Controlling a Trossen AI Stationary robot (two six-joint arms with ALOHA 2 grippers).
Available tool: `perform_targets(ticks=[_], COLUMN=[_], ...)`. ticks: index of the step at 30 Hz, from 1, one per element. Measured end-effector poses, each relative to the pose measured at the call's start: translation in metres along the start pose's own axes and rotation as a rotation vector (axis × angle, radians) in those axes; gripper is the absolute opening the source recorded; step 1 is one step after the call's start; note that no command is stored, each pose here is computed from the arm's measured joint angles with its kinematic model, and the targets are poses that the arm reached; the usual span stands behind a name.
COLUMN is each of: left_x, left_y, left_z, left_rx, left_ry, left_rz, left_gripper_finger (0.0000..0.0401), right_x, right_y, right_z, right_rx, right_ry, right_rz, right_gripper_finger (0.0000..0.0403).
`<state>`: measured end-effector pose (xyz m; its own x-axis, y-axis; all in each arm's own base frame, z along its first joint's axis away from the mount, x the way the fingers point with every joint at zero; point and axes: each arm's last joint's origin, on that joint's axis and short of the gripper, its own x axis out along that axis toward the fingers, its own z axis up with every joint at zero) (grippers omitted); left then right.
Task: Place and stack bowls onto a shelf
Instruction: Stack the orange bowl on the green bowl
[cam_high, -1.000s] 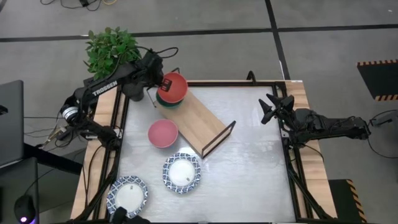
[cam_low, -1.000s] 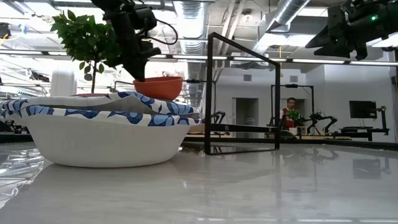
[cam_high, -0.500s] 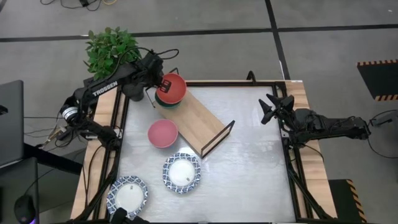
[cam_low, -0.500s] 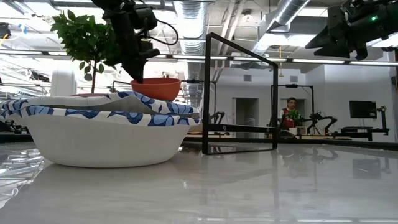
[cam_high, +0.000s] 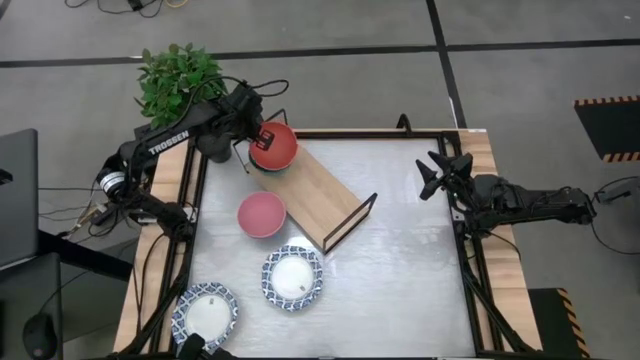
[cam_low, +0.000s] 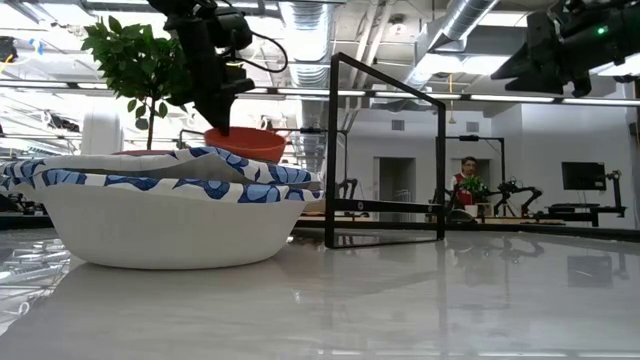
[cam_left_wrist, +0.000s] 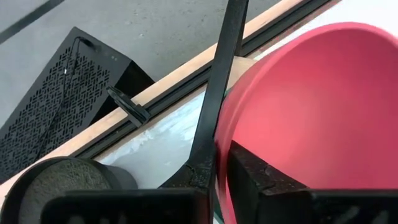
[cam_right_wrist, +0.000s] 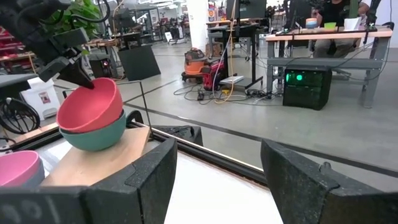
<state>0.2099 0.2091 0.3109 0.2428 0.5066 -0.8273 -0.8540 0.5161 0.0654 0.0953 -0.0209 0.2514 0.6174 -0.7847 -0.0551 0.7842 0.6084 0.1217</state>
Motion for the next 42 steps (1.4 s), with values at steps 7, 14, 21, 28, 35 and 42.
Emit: perform_targets(ticks=[7,14,21,28,35,42], left_x=[0.000,-0.002,-0.025,-0.033,-0.024,-0.005], left_y=[0.000,-0.001,0.002,-0.002,-0.004,-0.001], left_z=[0.000,0.001,0.018,0.018,0.008,-0.001], left_rx=[0.031,0.094,0.078,0.142,0.173,0.166], left_ry=[0.004,0.005,-0.061,-0.041,0.018,0.044], left_rz=[-0.008,-0.028,-0.008,-0.036,-0.046,-0.021], left_gripper_finger=[0.0064,0.0110,0.0127,0.0049,0.0002,0.0000], right_x=[0.000,0.000,0.000,0.000,0.000,0.000], right_y=[0.000,0.000,0.000,0.000,0.000,0.000], right_z=[-0.002,-0.002,-0.002,-0.002,-0.002,-0.002], right_rx=[0.002,0.001,0.006,0.021,0.024,0.025], right_ry=[0.011,0.012,0.011,0.015,0.014,0.013], right_rz=[-0.002,-0.002,-0.003,-0.003,-0.003,-0.003], right_gripper_finger=[0.0260,0.0260,0.0260,0.0260,0.0260,0.0260])
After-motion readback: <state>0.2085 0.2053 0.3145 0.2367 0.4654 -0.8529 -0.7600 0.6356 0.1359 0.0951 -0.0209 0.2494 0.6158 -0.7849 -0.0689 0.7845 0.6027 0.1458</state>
